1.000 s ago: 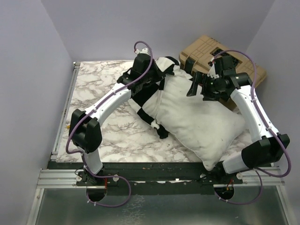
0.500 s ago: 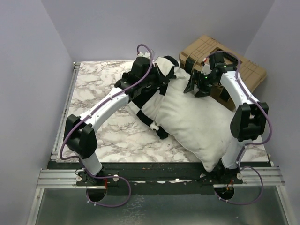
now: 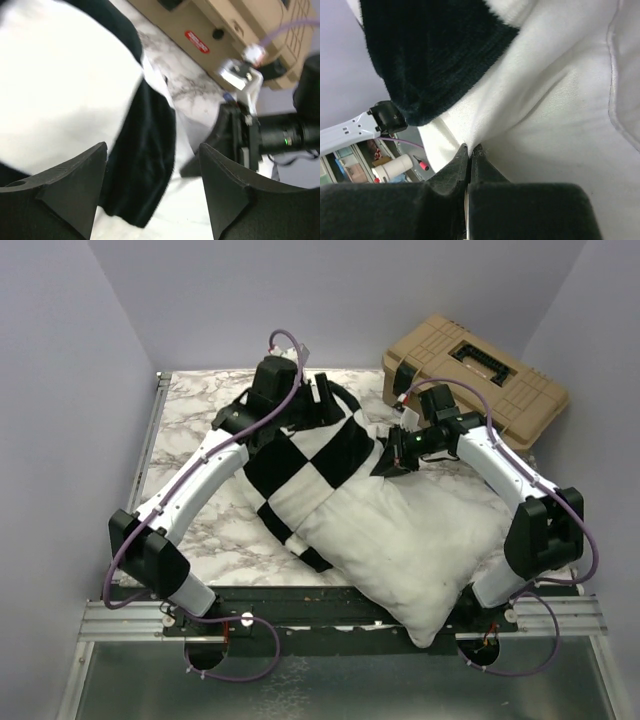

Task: Put the pillow into the pillowcase
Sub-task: Stuff the pillow into the pillowcase.

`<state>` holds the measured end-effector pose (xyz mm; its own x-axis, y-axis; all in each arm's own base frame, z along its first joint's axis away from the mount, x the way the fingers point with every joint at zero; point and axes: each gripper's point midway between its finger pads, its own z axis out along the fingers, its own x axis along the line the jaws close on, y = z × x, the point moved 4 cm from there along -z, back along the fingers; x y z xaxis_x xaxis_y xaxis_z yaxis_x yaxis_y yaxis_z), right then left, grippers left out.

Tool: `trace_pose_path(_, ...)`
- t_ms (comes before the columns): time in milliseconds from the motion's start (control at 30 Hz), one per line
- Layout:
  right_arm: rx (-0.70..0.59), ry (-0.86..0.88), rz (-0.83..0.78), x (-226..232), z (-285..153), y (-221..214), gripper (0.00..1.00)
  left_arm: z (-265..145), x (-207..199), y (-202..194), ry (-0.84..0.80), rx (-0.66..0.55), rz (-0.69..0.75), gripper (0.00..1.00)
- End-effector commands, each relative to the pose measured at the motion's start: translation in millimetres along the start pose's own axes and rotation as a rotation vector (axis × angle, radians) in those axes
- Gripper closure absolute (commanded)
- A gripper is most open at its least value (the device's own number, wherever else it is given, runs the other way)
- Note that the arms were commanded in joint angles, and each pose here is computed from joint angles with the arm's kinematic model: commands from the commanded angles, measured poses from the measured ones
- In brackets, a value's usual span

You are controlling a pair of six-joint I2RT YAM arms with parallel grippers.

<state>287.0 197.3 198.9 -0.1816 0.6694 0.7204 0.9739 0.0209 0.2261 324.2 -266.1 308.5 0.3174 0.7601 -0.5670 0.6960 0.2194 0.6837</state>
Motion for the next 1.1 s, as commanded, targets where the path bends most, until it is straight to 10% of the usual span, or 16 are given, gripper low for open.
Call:
trace_pose_path(0,-0.016,0.030,-0.012,9.4,-12.5,-12.3,1.00,-2.5,14.9,32.3,0.111,-0.022,-0.002,0.25)
trace_pose_path(333,-0.090,-0.013,-0.026,15.5,-22.3,-1.9,1.00,-5.1,67.4,67.3,0.321,-0.051,-0.114,0.24)
trace_pose_path(500,0.019,0.124,-0.028,34.1,-9.4,-10.3,0.98,11.0,46.2,59.0,0.159,0.042,-0.118,0.28)
trace_pose_path(800,-0.119,0.053,-0.083,65.9,-36.8,24.6,0.33,44.6,6.3,-51.7,0.170,0.241,-0.110,0.33)
trace_pose_path(1067,-0.188,-0.135,0.023,4.3,-52.1,65.9,0.12,-7.2,47.4,-83.1,0.316,0.164,-0.217,0.35)
